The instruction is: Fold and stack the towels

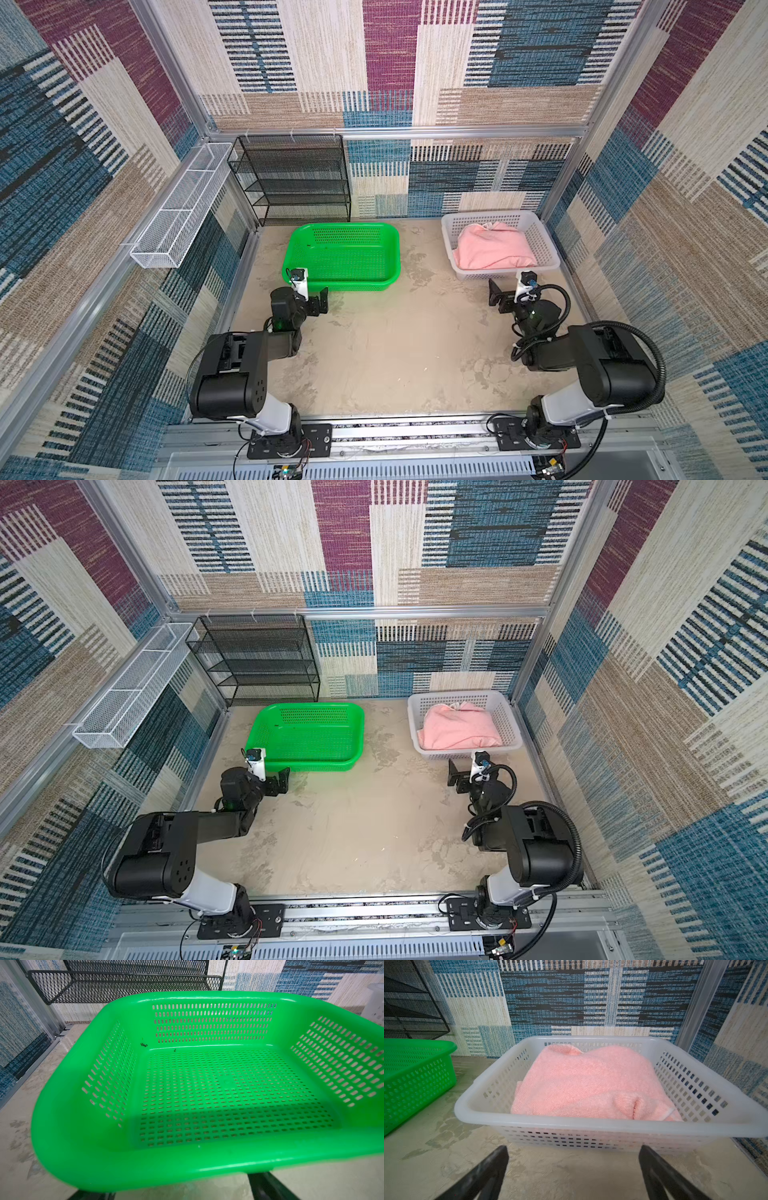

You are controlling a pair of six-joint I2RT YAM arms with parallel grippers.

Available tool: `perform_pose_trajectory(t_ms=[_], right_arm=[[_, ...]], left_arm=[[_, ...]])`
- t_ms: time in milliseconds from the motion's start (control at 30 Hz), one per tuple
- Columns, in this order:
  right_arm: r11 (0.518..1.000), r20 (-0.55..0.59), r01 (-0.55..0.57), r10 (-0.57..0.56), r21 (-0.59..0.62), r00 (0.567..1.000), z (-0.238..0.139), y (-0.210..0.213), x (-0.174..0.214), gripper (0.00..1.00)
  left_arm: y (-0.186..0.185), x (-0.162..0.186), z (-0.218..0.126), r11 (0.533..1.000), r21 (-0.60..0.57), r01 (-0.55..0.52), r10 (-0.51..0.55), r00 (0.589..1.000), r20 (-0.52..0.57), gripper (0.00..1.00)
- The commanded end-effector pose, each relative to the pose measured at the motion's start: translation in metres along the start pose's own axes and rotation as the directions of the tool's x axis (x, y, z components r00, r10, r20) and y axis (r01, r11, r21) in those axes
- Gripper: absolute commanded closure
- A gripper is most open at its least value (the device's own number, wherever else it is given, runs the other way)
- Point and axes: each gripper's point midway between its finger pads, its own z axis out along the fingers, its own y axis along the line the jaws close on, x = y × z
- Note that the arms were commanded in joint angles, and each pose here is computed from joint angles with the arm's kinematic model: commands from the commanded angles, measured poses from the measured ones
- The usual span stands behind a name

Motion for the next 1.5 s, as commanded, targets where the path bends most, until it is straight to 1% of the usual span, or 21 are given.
perform_pose_trajectory(t_ms=[0, 1100, 1233, 1367, 1467], right_arm=[[1.000, 0.030, -0.006, 0.006, 0.002, 1.000, 0.000, 0.000, -0.008, 0.00], [1.000, 0.031, -0.005, 0.005, 0.002, 0.999, 0.000, 0.000, -0.008, 0.00], [1.000, 0.037, 0.003, -0.003, -0.010, 0.999, -0.002, 0.003, -0.011, 0.00], [1.000, 0.059, -0.008, 0.007, 0.025, 0.998, -0.007, -0.003, -0.023, 0.00], [0.999, 0.046, -0.012, 0.010, 0.040, 0.999, -0.010, -0.005, -0.028, 0.00]], left_arm=[[-0.002, -0.008, 0.000, 1.000, 0.014, -0.020, 0.019, 0.999, 0.034, 0.01], [-0.002, -0.008, 0.000, 1.000, 0.016, -0.017, 0.017, 0.999, 0.034, 0.01], [0.008, -0.009, -0.005, 0.999, -0.051, 0.009, -0.007, 0.999, 0.052, 0.01], [0.014, -0.024, -0.024, 0.995, -0.100, 0.022, -0.013, 0.996, 0.094, 0.01], [0.023, -0.032, -0.038, 0.985, -0.159, 0.060, -0.049, 0.996, 0.073, 0.01]])
